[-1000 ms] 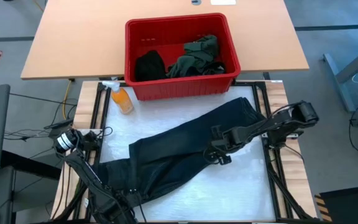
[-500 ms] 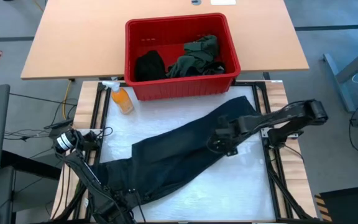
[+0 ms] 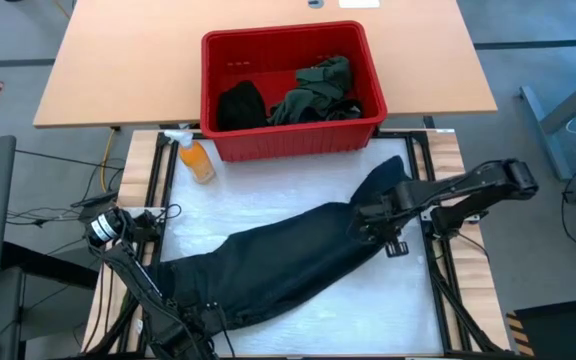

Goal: Fold Laundry from Bin
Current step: Fold the dark blue pants

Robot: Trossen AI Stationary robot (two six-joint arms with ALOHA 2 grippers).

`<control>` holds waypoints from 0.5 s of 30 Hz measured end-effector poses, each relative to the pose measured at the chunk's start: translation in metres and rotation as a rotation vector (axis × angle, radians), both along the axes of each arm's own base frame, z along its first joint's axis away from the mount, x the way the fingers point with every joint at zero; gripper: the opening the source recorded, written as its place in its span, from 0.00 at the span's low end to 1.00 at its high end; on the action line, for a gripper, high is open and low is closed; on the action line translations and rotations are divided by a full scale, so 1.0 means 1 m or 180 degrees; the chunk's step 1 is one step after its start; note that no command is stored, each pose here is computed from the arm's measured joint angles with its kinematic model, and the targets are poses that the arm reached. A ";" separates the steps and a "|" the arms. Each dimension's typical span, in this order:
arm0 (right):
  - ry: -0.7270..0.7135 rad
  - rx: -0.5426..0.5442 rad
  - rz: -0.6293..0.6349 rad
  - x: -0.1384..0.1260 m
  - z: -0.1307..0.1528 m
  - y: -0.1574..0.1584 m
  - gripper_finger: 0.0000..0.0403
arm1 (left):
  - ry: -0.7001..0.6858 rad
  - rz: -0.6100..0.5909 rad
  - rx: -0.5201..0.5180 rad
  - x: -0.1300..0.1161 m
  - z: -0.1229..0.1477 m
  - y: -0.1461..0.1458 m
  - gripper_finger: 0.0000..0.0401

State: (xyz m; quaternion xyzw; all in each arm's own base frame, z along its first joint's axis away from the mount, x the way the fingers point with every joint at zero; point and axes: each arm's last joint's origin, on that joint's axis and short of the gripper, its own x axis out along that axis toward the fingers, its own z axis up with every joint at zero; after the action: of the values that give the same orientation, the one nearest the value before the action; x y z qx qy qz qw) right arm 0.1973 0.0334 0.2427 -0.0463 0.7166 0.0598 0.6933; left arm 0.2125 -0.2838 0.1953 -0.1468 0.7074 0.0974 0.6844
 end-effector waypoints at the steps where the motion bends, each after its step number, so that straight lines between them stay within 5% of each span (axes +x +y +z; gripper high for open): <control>1: 0.0063 0.0004 0.0023 0.001 -0.003 0.003 0.06 | -0.0006 0.0025 0.0008 0.000 0.000 0.000 0.03; 6: 0.0405 0.0070 0.0131 0.003 -0.030 0.018 0.08 | -0.0032 0.0111 0.0027 0.000 0.000 0.000 0.03; 15: 0.1043 -0.0025 0.0025 -0.004 -0.039 0.020 0.39 | -0.0051 0.0075 0.0031 0.001 0.000 0.000 0.03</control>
State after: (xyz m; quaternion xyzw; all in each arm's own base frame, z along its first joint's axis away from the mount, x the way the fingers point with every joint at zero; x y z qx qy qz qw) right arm 0.1933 0.0535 0.2039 -0.0414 0.8201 0.0665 0.5668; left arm 0.2133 -0.2836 0.1952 -0.1526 0.6996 0.1078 0.6896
